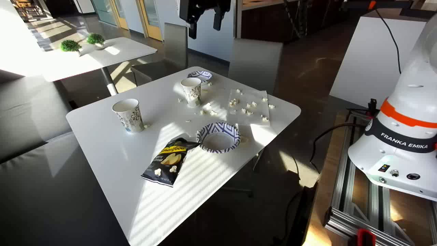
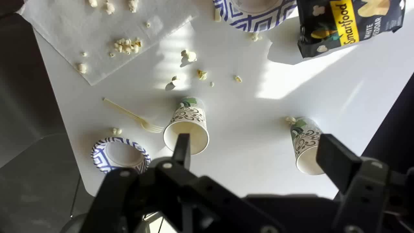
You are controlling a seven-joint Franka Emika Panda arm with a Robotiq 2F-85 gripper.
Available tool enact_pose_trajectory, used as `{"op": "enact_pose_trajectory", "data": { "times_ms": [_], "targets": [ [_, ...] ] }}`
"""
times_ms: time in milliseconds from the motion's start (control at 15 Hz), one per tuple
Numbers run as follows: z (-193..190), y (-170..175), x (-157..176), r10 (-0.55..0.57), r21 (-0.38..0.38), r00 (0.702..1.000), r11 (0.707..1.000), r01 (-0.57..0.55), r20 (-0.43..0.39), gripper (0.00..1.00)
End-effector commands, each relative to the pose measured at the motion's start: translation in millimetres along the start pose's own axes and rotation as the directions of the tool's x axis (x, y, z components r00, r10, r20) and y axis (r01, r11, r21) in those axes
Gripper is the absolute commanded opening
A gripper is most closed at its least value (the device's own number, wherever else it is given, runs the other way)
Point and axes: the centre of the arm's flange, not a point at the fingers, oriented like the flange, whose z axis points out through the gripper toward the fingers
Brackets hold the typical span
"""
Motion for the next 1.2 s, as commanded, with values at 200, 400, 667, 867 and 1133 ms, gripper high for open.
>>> {"op": "enact_pose_trajectory", "data": {
  "times_ms": [200,400,667,867,1133],
  "targets": [
    [0,0,0,0.000,0.000,1.000,1.000,0.000,0.000,1.00],
    [0,0,0,0.000,0.000,1.000,1.000,0.000,0.000,1.00],
    [37,7,-28,-0.006,-0.120,1.000,0.993,0.009,0.018,1.00],
    [71,14,-68,-0.042,-0.126,0.997,0.991,0.050,0.063,1.00],
    [114,52,-114,0.023,-0.299,0.992,0.954,0.016,0.126,1.00]
  ]
}}
